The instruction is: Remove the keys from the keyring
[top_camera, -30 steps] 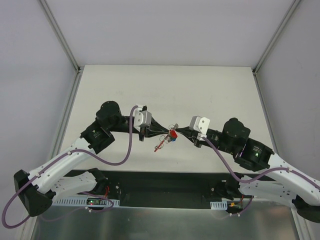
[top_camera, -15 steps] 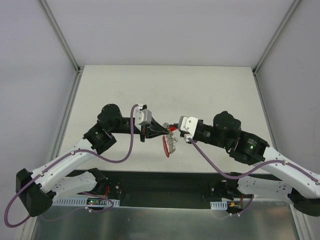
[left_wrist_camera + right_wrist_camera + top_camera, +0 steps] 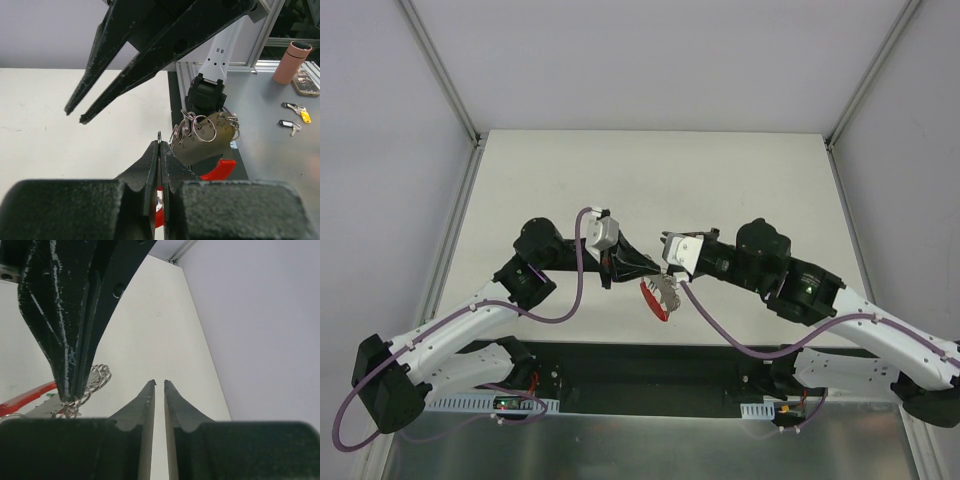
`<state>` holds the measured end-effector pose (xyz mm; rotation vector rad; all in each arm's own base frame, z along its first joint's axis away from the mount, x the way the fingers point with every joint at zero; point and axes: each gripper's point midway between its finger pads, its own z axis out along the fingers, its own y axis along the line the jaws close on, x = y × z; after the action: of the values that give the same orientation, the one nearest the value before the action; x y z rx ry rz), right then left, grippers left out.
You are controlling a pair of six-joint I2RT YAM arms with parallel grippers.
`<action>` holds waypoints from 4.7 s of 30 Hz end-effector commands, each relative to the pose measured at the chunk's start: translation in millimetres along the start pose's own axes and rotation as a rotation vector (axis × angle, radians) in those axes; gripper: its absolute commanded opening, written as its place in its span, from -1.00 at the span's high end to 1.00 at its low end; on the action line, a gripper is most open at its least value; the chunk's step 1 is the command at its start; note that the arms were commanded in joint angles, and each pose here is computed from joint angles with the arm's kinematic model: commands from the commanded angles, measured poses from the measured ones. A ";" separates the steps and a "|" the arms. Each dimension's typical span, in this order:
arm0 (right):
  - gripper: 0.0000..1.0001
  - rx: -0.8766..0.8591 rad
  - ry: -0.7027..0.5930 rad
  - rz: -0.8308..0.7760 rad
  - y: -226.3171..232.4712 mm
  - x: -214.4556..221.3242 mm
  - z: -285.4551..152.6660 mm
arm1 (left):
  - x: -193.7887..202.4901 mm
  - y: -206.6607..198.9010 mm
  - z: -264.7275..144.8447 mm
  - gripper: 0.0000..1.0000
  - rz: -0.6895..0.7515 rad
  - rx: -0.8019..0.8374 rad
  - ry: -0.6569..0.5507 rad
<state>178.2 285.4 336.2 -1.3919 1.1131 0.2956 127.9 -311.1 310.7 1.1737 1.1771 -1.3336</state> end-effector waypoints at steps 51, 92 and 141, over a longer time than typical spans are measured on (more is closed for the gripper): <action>0.24 -0.124 -0.382 0.566 63.1 -34.5 -34.0 | -63.1 -32.1 -4.7 1.00 0.193 0.217 -0.107; 0.98 0.163 -0.208 0.612 31.1 6.7 -34.9 | -48.3 -20.2 -11.8 1.00 0.204 0.118 -0.055; 0.98 0.070 0.055 -0.036 7.6 -4.5 -34.2 | -14.3 1.2 6.4 1.00 -0.081 0.109 -0.060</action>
<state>153.8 258.1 311.8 -1.4196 1.1894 0.2096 129.3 -319.6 313.1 1.1623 1.2063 -1.5223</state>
